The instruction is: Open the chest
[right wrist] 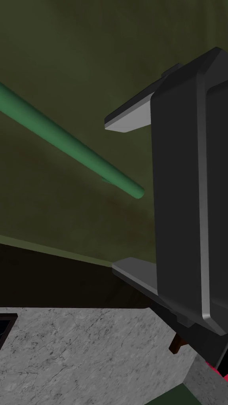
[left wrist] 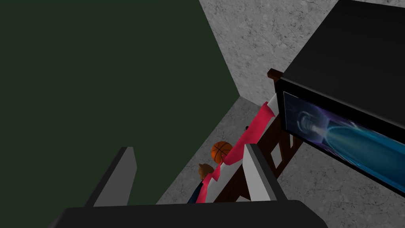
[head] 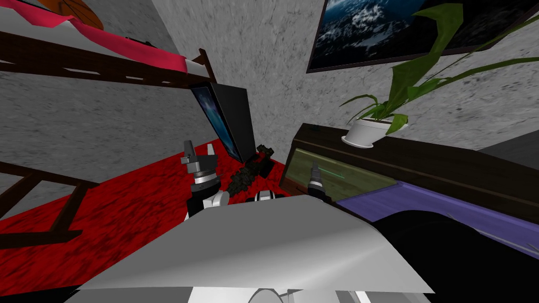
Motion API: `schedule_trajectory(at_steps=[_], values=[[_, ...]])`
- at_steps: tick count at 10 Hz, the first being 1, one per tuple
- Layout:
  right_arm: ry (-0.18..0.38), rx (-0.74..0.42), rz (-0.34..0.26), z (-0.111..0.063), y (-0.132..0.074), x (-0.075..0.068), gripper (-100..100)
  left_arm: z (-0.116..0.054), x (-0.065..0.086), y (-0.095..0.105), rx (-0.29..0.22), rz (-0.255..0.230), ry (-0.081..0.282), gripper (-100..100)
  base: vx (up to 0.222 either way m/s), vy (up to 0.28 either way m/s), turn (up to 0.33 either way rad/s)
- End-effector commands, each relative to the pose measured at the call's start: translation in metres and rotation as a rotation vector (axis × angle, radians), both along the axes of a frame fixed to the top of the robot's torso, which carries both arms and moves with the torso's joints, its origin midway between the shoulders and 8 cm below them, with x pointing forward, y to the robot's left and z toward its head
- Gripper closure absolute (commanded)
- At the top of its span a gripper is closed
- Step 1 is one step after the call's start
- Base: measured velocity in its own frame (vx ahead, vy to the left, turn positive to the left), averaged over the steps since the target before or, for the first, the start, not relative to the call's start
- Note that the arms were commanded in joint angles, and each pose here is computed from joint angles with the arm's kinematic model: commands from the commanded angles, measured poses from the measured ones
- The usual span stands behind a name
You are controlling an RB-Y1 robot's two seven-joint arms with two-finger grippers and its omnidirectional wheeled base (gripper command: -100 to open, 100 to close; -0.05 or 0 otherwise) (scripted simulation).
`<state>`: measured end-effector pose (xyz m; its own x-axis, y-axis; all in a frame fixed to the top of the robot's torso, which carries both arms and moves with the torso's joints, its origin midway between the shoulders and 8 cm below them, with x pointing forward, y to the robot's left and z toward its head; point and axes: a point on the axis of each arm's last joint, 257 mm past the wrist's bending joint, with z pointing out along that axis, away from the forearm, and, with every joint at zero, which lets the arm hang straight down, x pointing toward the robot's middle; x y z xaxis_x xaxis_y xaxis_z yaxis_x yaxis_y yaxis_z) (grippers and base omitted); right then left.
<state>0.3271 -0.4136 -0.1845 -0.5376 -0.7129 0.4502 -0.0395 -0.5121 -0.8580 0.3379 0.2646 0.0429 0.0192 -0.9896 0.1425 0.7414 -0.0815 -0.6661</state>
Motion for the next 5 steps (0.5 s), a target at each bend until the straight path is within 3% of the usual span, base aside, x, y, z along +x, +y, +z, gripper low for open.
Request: schedule_trajectory(at_steps=[1, 5], values=[[-0.04, 0.052, 0.018, 0.0045, -0.0008, -0.0012, -100, 0.0, 0.0, 0.0, 0.0, 0.0, 0.0, 0, -0.023, -0.027, 0.024], [-0.097, 0.156, 0.031, 0.0053, 0.0015, -0.004, -100, 0.0, 0.0, 0.0, 0.0, 0.0, 0.0, 0, -0.024, -0.028, 0.021]])
